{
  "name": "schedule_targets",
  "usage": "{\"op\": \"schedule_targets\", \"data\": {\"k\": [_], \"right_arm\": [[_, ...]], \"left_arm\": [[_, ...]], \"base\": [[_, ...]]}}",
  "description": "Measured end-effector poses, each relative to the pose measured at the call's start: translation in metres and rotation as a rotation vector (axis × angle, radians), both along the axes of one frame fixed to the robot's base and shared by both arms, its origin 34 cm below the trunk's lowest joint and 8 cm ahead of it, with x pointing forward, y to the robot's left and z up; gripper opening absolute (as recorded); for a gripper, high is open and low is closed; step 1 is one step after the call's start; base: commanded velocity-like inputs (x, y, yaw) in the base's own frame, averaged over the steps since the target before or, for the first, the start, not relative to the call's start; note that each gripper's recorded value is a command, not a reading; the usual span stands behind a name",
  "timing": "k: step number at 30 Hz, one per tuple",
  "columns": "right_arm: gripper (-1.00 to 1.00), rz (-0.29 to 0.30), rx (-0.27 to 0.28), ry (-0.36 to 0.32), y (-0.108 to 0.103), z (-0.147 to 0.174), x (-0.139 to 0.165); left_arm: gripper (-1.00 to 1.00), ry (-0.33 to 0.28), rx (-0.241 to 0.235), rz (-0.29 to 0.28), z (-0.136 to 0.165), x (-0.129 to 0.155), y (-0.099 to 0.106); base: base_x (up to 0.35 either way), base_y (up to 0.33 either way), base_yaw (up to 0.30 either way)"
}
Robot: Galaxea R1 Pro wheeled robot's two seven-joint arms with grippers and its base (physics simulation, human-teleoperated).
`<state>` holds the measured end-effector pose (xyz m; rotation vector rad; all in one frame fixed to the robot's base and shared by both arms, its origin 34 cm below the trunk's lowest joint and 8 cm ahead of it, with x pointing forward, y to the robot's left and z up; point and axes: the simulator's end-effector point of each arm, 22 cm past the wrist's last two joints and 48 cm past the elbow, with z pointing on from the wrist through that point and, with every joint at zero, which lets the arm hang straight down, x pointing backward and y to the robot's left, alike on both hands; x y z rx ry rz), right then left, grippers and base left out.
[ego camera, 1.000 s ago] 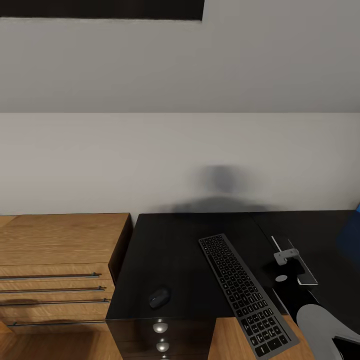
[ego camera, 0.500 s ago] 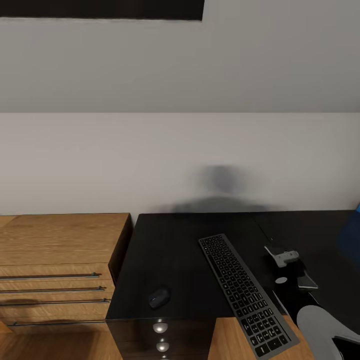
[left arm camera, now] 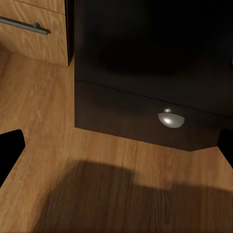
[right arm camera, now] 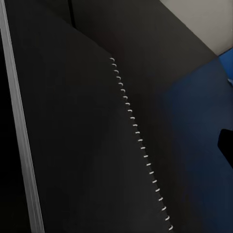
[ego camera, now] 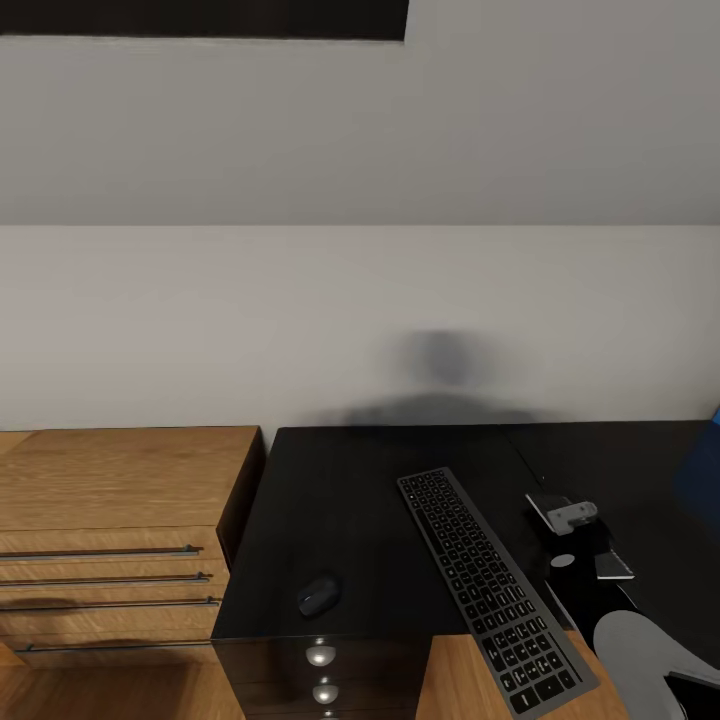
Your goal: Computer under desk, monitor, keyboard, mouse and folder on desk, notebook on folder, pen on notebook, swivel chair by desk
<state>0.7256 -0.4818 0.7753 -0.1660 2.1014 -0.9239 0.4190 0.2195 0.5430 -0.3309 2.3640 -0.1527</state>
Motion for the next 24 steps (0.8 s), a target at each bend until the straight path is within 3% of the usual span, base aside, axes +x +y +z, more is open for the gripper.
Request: {"op": "schedule_targets", "data": {"k": [24], "right_arm": [[1.0, 0.0, 0.002, -0.001, 0.001, 0.0001, 0.0004]], "left_arm": [[1.0, 0.001, -0.001, -0.001, -0.0001, -0.0001, -0.0003]], "base": [[-0.045, 0.0, 0.0]]}}
